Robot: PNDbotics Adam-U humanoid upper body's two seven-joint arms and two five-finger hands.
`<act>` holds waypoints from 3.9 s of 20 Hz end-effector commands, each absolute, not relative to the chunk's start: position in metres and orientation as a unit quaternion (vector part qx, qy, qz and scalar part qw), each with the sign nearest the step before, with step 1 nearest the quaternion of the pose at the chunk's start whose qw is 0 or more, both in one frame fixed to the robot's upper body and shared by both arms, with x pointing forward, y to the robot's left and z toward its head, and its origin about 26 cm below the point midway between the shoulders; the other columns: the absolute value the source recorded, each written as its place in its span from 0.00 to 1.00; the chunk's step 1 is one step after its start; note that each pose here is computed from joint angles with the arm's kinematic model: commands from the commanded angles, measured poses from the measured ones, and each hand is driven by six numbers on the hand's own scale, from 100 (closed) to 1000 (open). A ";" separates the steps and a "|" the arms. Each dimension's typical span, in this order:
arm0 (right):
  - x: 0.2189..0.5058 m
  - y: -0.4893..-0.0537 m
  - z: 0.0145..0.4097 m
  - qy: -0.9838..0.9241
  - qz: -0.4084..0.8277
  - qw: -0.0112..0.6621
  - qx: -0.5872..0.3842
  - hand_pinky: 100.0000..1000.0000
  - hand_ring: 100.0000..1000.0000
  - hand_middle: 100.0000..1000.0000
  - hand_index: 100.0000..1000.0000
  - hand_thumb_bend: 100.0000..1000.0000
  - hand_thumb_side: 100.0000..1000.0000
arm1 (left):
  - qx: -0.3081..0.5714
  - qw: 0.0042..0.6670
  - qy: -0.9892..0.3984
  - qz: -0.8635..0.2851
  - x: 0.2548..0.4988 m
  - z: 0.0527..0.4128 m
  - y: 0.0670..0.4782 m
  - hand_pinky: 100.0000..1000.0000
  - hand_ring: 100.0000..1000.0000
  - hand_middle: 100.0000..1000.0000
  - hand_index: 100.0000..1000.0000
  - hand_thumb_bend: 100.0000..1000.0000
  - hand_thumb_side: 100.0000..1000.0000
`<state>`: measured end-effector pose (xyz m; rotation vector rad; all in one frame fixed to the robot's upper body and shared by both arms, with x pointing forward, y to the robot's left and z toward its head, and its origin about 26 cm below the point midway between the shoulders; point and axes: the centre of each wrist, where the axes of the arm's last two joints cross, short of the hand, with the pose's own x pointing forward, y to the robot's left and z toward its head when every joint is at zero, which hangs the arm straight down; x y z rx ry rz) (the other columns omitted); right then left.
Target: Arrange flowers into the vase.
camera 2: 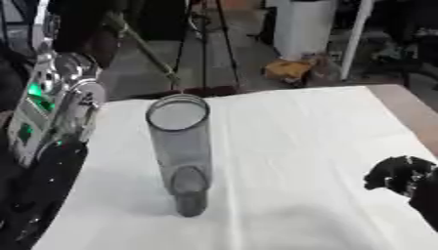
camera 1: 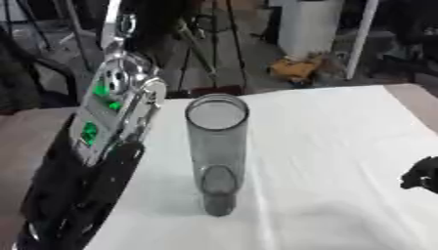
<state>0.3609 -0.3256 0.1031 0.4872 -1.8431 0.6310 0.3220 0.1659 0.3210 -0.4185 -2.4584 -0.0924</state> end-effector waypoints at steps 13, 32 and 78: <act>0.361 -0.331 0.111 -0.778 0.271 0.533 0.195 0.64 0.64 0.56 0.63 0.71 0.71 | -0.244 0.346 -0.906 -0.005 0.326 0.342 0.195 0.00 0.00 0.00 0.00 0.00 0.06; 0.361 -0.331 0.111 -0.777 0.270 0.533 0.195 0.64 0.64 0.56 0.63 0.70 0.71 | -0.255 0.385 -0.887 -0.017 0.329 0.342 0.201 0.00 0.00 0.00 0.00 0.00 0.06; 0.360 -0.331 0.110 -0.774 0.275 0.536 0.197 0.64 0.63 0.56 0.63 0.71 0.71 | -0.202 0.495 -0.839 -0.101 0.373 0.299 0.182 0.00 0.00 0.00 0.00 0.00 0.06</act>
